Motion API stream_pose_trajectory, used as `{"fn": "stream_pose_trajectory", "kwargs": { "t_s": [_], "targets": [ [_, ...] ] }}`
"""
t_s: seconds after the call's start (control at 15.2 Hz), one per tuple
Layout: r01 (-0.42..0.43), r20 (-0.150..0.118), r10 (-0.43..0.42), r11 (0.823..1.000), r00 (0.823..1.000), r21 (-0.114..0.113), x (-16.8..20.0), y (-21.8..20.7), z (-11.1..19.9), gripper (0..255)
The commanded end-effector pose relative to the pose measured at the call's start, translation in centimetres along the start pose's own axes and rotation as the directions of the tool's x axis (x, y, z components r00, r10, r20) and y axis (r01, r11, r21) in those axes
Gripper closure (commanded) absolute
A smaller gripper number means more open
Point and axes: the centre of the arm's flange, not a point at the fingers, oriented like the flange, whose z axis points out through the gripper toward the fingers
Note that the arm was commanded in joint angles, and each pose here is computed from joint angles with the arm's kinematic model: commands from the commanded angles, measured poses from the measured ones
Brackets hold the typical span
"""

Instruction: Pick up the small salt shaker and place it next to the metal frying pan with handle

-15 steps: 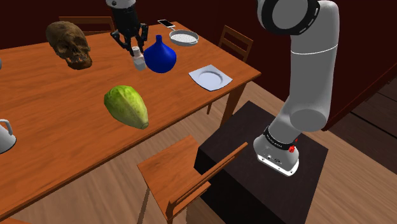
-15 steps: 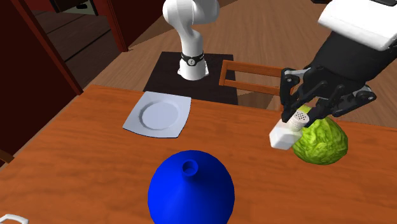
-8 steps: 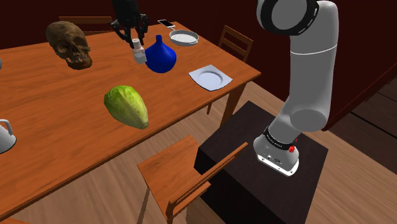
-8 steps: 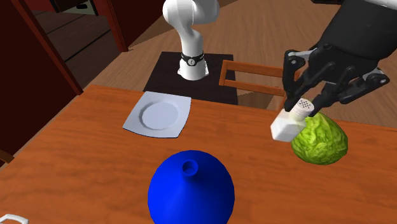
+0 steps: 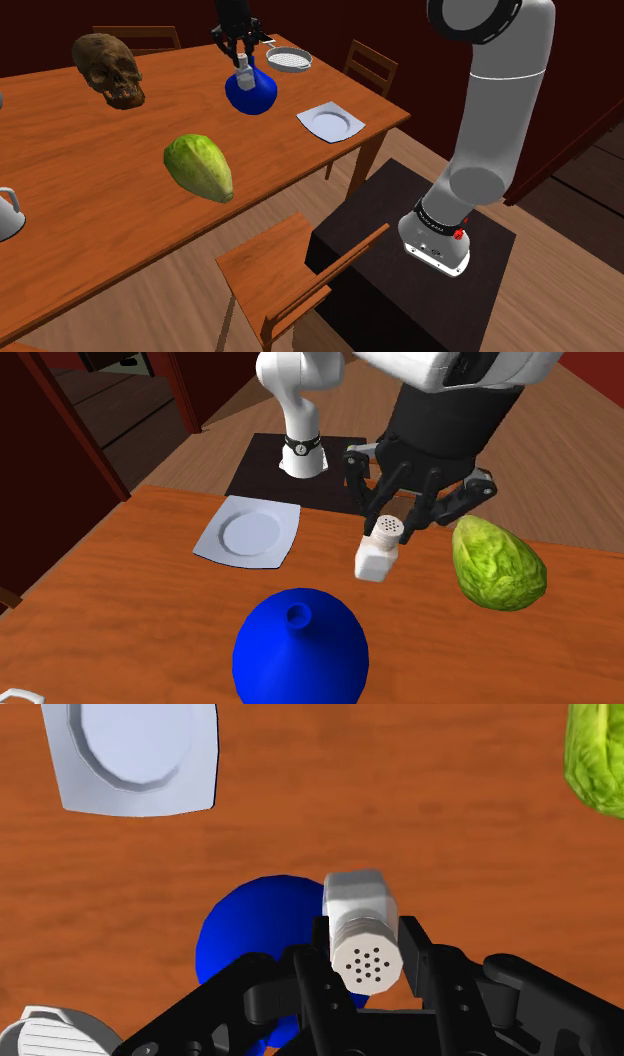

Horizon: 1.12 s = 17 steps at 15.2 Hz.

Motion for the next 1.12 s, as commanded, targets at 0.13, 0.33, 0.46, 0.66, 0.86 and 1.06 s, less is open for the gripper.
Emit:
{"fn": "stream_pose_trajectory", "kwargs": {
  "t_s": [0.13, 0.33, 0.46, 0.66, 0.86, 1.06],
  "targets": [
    [0.001, 0.000, -0.001, 1.000, 1.000, 0.000, 1.8, 4.9, 1.3, 255],
    [0.001, 0.000, -0.001, 1.000, 1.000, 0.000, 3.0, 8.6, 2.2, 255],
    [0.001, 0.000, -0.001, 1.000, 1.000, 0.000, 3.8, 11.1, 2.8, 255],
    [0.001, 0.000, -0.001, 1.000, 1.000, 0.000, 4.9, 14.7, 3.7, 255],
    [0.001, 0.000, -0.001, 1.000, 1.000, 0.000, 6.1, 18.4, 4.6, 255],
    [0.001, 0.000, -0.001, 1.000, 1.000, 0.000, 7.3, 22.1, 5.5, 255]
  ]
}}
